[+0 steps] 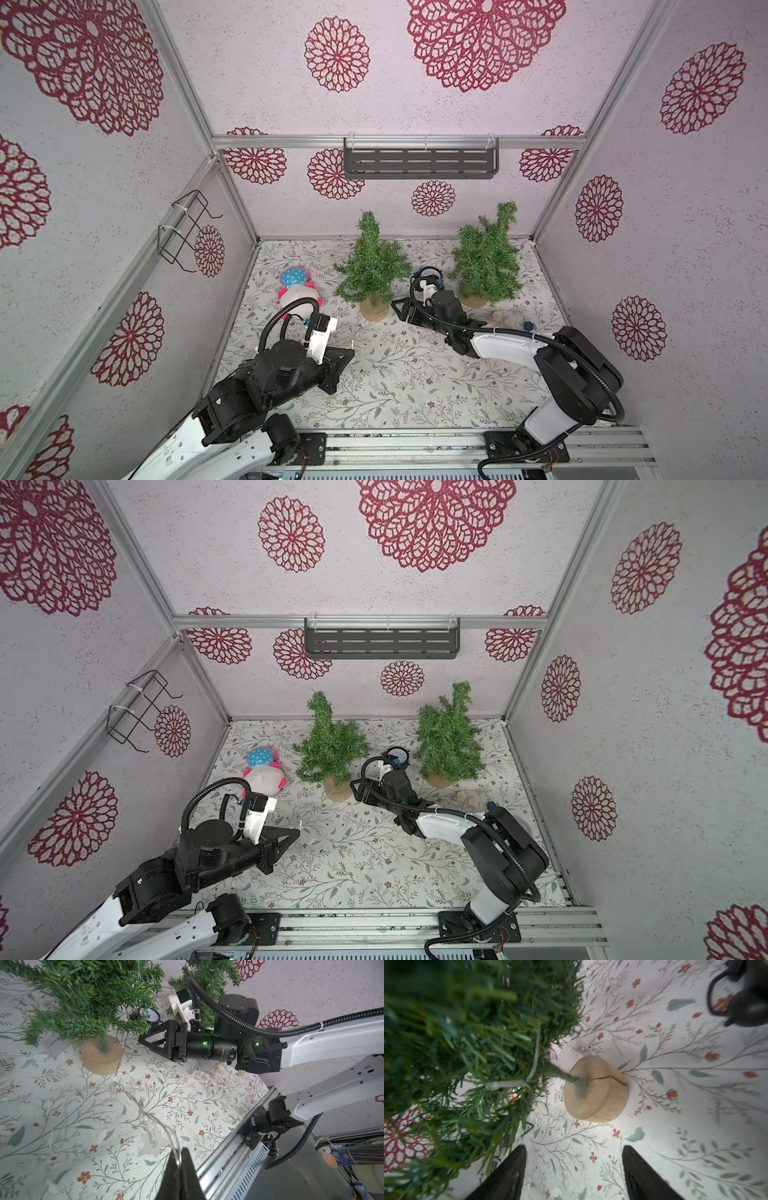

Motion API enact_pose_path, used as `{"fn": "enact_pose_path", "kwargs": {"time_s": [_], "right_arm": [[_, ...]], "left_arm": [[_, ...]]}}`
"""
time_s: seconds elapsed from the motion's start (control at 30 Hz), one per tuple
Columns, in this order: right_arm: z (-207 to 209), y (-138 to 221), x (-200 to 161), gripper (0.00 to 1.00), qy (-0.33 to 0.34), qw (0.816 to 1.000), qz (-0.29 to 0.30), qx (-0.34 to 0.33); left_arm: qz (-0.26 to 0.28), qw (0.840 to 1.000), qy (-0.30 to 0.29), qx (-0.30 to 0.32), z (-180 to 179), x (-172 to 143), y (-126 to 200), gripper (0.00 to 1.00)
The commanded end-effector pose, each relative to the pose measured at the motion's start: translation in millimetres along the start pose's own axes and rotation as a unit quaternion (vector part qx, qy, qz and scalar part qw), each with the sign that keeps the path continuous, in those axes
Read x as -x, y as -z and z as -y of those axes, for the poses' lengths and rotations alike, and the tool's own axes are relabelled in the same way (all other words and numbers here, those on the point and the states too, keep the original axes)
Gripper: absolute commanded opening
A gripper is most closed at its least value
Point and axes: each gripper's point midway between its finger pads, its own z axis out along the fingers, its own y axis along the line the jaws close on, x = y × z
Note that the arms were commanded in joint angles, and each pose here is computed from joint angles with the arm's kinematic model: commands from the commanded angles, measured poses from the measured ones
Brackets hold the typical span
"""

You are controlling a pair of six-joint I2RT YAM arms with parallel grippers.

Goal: Wrap string light around the christmas tree
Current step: Wrap the light string around the Christmas tree.

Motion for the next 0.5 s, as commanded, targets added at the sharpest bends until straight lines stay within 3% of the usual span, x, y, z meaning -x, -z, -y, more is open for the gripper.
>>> {"fn": "enact_pose_path", "kwargs": {"time_s": [0.0,0.27,0.47], "right_arm": [[-34.3,1.3,4.3,0.74,-0.038,0.996,0.030,0.069],[-41.3,24.2,-5.6,0.69,-0.071,0.993,0.042,0.089],[-43.4,3.8,-10.3,0.60,-0.072,0.993,0.024,0.091]], "left_arm": [[-0.007,1.000,-0.006,0.017,-5.8,-0.7,-0.8,0.00],[-0.023,1.000,-0.010,0.015,-5.9,-8.7,-15.5,0.00],[-0.027,0.999,-0.024,0.004,0.0,-6.0,-19.2,0.00]]}}
